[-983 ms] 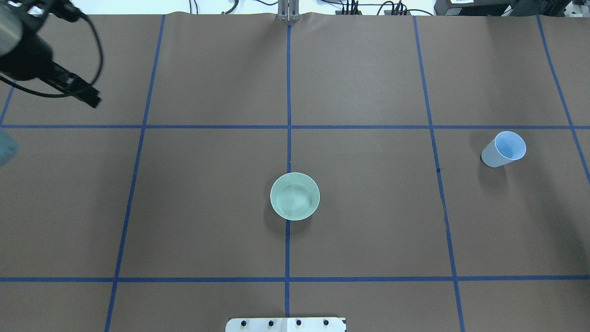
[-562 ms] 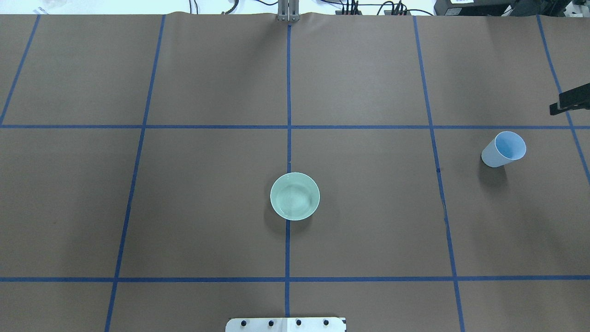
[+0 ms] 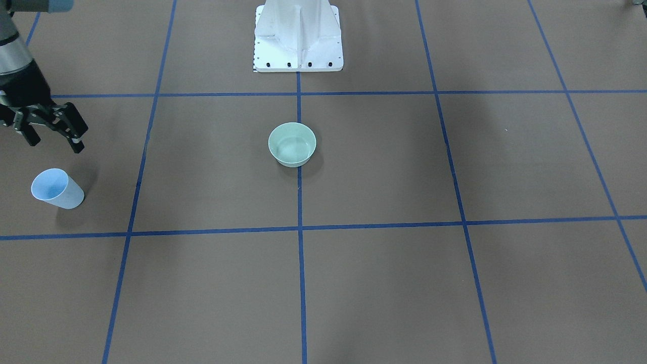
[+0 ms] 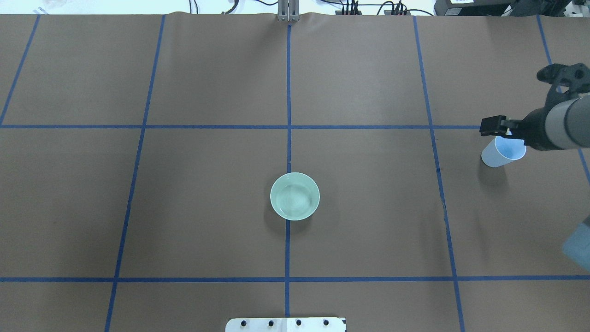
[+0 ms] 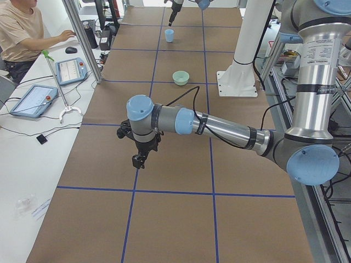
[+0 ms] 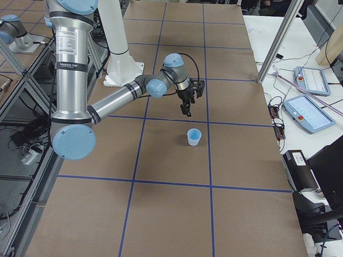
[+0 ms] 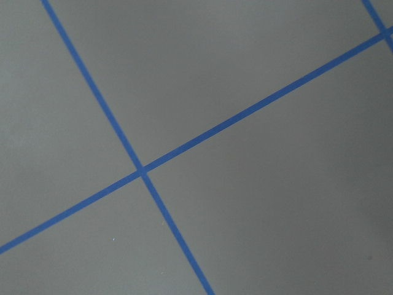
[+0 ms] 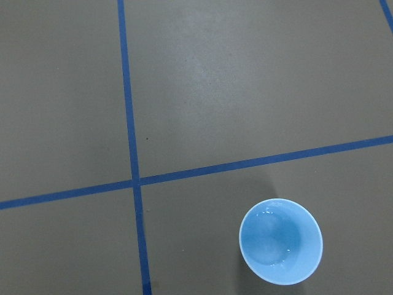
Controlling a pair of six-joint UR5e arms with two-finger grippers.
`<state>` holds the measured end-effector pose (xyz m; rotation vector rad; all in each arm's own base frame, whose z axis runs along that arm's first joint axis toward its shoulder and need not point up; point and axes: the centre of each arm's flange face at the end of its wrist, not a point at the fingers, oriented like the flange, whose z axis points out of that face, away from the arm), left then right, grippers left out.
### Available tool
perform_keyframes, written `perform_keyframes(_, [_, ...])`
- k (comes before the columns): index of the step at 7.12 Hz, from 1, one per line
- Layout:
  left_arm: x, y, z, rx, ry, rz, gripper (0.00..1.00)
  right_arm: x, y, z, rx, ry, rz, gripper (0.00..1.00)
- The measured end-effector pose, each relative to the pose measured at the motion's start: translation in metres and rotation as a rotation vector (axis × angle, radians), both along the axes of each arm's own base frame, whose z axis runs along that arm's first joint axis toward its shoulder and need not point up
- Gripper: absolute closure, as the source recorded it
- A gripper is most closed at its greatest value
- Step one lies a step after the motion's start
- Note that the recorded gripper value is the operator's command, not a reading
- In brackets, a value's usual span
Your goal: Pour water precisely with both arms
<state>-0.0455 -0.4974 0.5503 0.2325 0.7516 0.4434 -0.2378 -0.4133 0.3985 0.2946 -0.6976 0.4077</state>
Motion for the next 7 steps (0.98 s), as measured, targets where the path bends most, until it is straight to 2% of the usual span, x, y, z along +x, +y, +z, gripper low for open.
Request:
perform_keyframes(3, [-0.001, 0.002, 0.003, -0.001, 0.003, -0.003, 0.00, -0.066, 0.054, 0.033, 0.104, 0.141, 0.240, 0.00])
perform_keyframes(5, [-0.001, 0.002, 0.001, 0.003, 0.004, -0.002, 0.00, -0.093, 0.069, 0.081, 0.182, 0.224, 0.387, 0.00])
perform_keyframes(7, [-0.001, 0.002, -0.001, 0.007, 0.004, -0.001, 0.00, -0.109, 0.073, 0.115, 0.234, 0.256, 0.493, 0.00])
